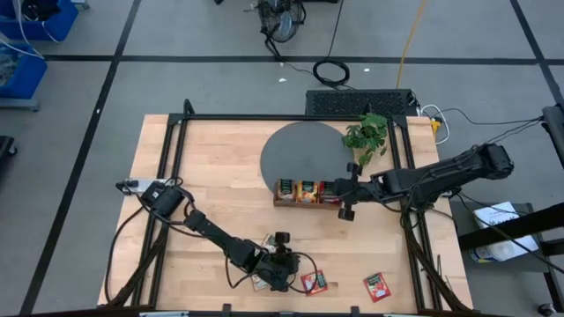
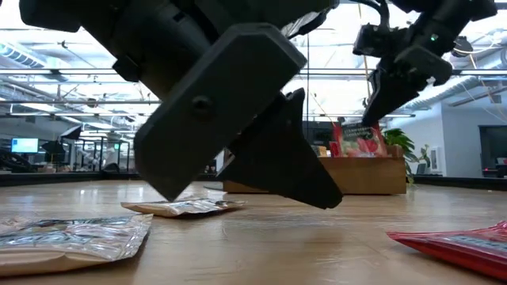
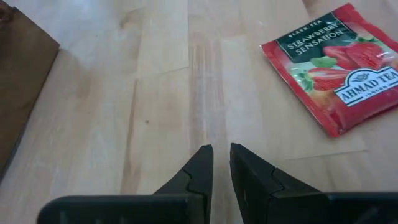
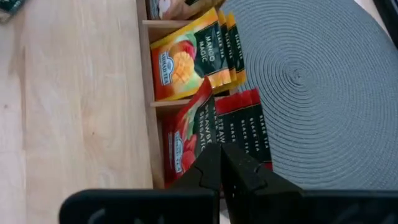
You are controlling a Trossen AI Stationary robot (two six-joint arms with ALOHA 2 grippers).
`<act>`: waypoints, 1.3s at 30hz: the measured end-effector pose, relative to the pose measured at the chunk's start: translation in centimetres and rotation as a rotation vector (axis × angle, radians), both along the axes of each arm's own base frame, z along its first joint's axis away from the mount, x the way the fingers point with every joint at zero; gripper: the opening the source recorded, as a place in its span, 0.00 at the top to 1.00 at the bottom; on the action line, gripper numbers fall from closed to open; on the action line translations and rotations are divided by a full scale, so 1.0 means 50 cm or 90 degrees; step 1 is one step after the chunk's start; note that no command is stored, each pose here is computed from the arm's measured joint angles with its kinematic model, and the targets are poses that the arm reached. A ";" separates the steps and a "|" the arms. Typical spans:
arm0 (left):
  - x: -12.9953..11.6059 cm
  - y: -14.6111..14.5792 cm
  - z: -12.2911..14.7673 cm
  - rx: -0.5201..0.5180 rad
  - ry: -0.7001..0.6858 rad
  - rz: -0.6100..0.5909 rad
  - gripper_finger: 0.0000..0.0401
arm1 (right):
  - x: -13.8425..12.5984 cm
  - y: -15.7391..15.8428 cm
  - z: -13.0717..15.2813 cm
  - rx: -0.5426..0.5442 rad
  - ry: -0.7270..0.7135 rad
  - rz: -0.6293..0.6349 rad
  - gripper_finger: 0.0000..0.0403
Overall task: Pick & Place Tea
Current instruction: Put the top red tea bag into the right wooden organizer, then put the top brown tea bag into the left wooden organizer
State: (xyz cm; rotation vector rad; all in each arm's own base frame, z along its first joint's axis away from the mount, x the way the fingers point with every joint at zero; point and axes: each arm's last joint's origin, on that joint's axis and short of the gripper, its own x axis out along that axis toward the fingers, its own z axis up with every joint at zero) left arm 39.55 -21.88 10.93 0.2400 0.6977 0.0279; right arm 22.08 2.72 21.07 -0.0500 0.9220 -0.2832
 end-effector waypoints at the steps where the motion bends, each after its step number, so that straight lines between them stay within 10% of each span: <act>1: 0.000 0.000 0.000 0.000 0.000 0.000 0.84 | -0.001 0.000 -0.003 -0.002 0.001 0.003 1.00; 13: 0.000 -0.001 0.001 -0.001 -0.002 0.002 0.84 | -0.011 0.002 -0.033 0.049 0.006 0.005 0.97; 28: -0.054 0.009 0.171 -0.078 -0.031 0.069 0.84 | -0.014 0.002 0.020 -0.037 -0.073 -0.028 0.53; 39: -0.151 -0.001 0.193 -0.102 0.092 0.182 0.84 | -0.006 0.127 0.046 -0.037 -0.272 0.153 0.66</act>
